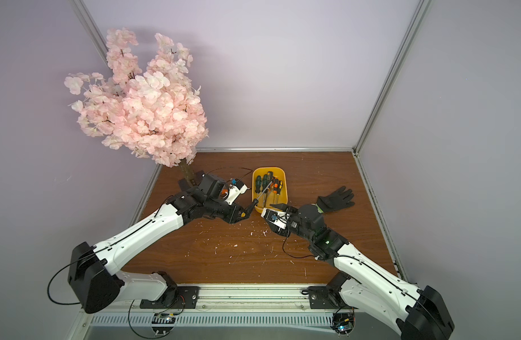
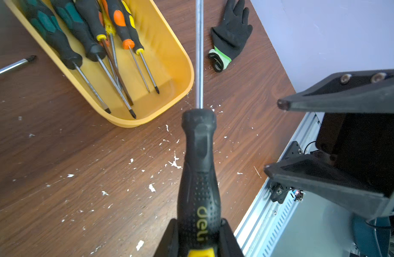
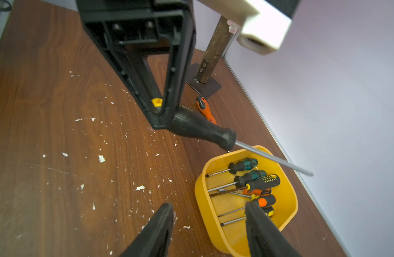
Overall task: Put the screwdriver on the desktop into the storage box
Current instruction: Pick up the screwdriver from the center of the board, then place the screwdriver in the storage box, then pick up the screwdriver from the center of the board.
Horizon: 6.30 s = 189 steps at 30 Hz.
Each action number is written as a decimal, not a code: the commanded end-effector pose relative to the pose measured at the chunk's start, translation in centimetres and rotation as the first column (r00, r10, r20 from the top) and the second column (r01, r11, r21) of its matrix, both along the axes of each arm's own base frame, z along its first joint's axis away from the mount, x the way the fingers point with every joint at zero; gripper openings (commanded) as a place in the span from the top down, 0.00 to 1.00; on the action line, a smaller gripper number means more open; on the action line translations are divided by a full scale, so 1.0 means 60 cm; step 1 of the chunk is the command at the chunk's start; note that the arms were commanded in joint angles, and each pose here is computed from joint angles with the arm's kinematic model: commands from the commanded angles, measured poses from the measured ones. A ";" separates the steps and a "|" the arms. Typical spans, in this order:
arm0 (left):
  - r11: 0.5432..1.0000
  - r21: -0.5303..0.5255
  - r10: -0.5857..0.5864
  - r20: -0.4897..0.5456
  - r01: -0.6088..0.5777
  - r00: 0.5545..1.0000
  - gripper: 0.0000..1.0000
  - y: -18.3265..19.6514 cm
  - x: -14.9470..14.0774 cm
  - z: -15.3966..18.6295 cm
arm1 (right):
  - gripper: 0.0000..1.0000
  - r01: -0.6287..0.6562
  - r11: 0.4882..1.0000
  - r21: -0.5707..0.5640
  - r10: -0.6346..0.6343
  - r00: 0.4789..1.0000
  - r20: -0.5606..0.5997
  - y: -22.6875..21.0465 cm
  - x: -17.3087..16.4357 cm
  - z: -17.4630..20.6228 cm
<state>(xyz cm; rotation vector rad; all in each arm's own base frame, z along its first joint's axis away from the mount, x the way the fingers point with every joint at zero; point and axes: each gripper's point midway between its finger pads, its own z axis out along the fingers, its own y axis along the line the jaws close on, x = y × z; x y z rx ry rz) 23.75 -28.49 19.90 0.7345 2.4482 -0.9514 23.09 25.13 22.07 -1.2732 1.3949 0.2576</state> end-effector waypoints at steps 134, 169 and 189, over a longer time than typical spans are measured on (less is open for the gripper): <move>0.924 -0.041 0.382 0.160 -0.380 0.910 0.24 0.117 0.011 0.047 | 0.52 0.858 0.457 0.236 -0.560 0.483 -0.673 -0.022 0.407 -0.063; 0.877 0.138 0.429 0.207 -0.460 0.879 0.20 0.110 0.122 -0.061 | 0.52 0.741 0.616 0.267 -0.534 0.642 -0.550 -0.154 0.140 -0.028; 0.815 0.355 0.415 0.197 -0.459 0.888 0.21 0.198 0.267 -0.146 | 0.52 0.733 0.617 0.286 -0.541 0.659 -0.522 -0.203 0.065 -0.045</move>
